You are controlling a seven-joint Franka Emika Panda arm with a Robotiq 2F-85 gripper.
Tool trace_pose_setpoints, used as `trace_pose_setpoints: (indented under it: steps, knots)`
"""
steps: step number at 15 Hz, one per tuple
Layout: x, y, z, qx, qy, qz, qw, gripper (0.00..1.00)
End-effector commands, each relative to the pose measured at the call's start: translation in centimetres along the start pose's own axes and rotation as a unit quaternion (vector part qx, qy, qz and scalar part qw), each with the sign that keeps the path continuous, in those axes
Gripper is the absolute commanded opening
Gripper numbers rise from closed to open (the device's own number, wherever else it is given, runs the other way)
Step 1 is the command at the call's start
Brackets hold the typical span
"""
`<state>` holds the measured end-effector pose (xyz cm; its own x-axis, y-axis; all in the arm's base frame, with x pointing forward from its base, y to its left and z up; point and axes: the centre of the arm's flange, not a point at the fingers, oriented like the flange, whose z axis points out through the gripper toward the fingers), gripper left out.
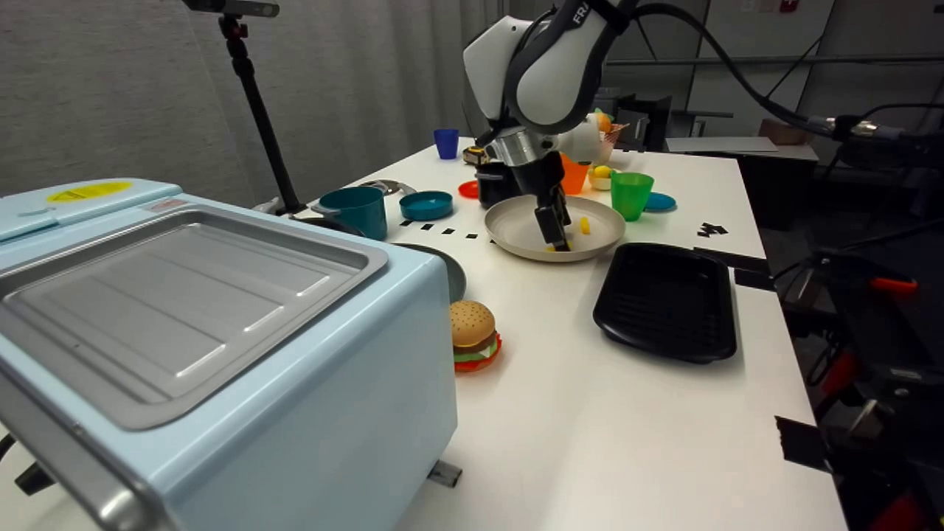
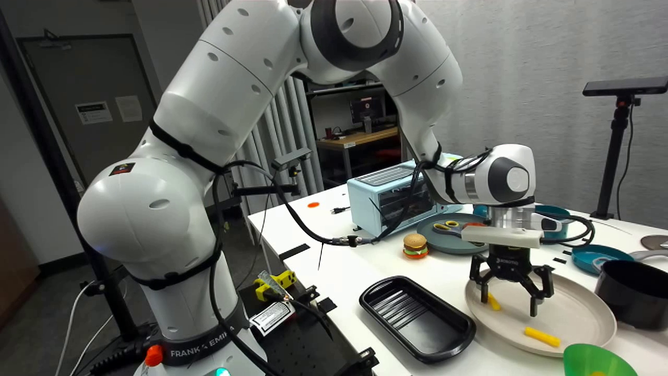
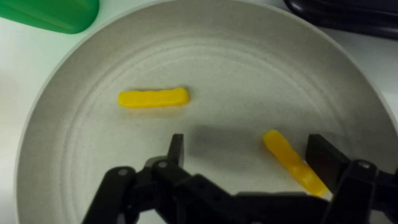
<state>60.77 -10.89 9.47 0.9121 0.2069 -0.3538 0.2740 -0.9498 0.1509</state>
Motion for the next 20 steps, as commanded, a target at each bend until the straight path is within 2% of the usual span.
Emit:
trace_pose_setpoints:
  steps: [1,8,20]
  knots:
    - [1.3,1.6,-0.1,0.005,0.007,0.005,1.0000,1.00]
    - [1.3,3.5,0.2,0.002,0.009,0.027,0.9996,1.00]
    - [-1.4,7.5,1.7,0.016,-0.005,0.087,0.9961,1.00]
